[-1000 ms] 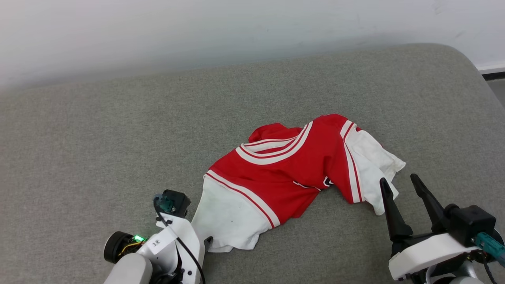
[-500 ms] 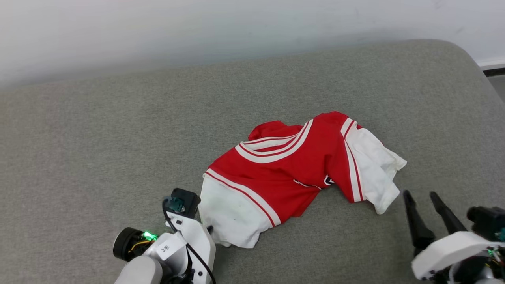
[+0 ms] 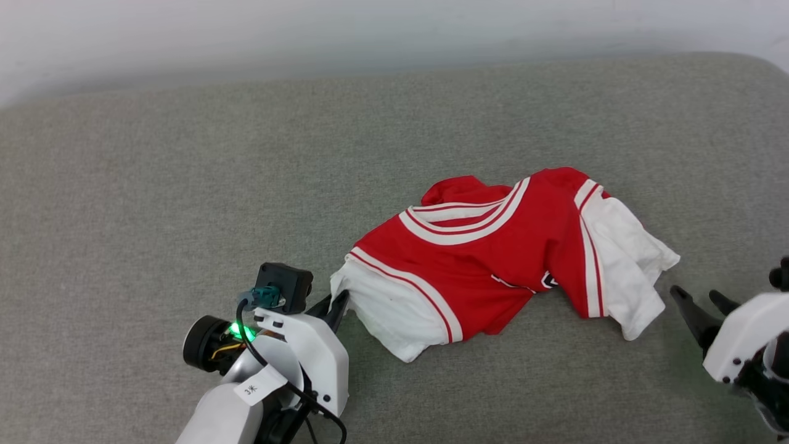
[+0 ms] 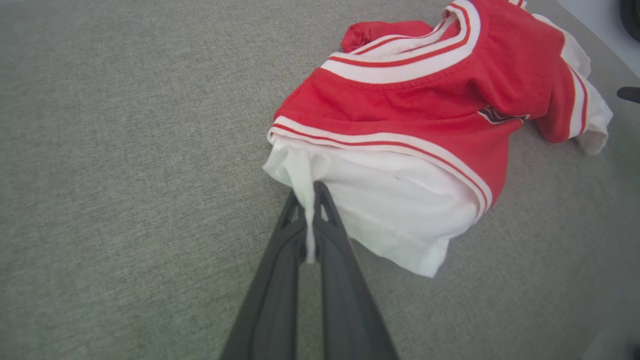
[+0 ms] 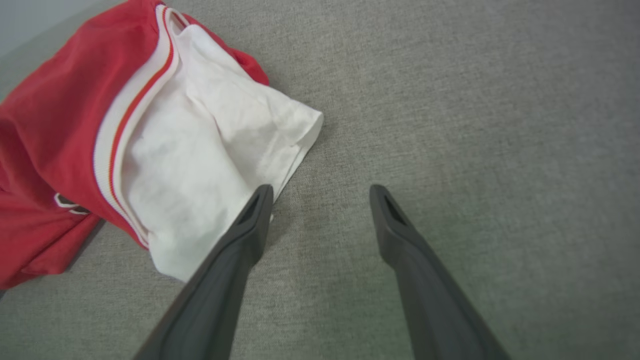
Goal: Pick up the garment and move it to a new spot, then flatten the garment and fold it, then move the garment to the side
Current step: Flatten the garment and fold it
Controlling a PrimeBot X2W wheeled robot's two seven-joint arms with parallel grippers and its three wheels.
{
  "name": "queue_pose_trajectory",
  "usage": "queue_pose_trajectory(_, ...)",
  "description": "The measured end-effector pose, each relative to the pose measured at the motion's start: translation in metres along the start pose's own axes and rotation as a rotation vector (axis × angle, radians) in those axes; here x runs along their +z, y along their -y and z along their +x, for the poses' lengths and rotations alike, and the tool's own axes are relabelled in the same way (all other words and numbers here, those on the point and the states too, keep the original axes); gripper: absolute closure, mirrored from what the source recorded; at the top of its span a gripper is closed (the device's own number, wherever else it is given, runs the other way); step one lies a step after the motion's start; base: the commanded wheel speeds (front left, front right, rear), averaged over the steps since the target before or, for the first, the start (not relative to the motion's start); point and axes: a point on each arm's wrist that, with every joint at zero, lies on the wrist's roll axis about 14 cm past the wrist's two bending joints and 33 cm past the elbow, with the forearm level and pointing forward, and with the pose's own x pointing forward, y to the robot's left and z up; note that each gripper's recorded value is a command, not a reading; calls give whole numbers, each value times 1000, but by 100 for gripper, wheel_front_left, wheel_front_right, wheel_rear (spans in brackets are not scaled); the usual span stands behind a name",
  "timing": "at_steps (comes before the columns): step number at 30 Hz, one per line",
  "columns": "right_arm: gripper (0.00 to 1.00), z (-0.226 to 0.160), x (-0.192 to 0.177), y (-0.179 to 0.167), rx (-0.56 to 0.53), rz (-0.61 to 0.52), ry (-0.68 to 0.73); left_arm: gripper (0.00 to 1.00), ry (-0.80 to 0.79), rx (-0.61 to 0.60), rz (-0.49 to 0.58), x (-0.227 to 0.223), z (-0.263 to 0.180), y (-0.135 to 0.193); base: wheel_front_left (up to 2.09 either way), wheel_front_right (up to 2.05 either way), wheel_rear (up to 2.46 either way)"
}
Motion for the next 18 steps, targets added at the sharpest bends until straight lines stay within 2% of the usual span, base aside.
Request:
queue_pose_trajectory(9,0,40,4,-19,52,-137,-153,100,32,-11,-11,6,10,-2,0,0,0)
queue_pose_trajectory(18,0,63,-36,-27,81,-215,-329,100,24,6,-35,-3,20,-14,0,0,0)
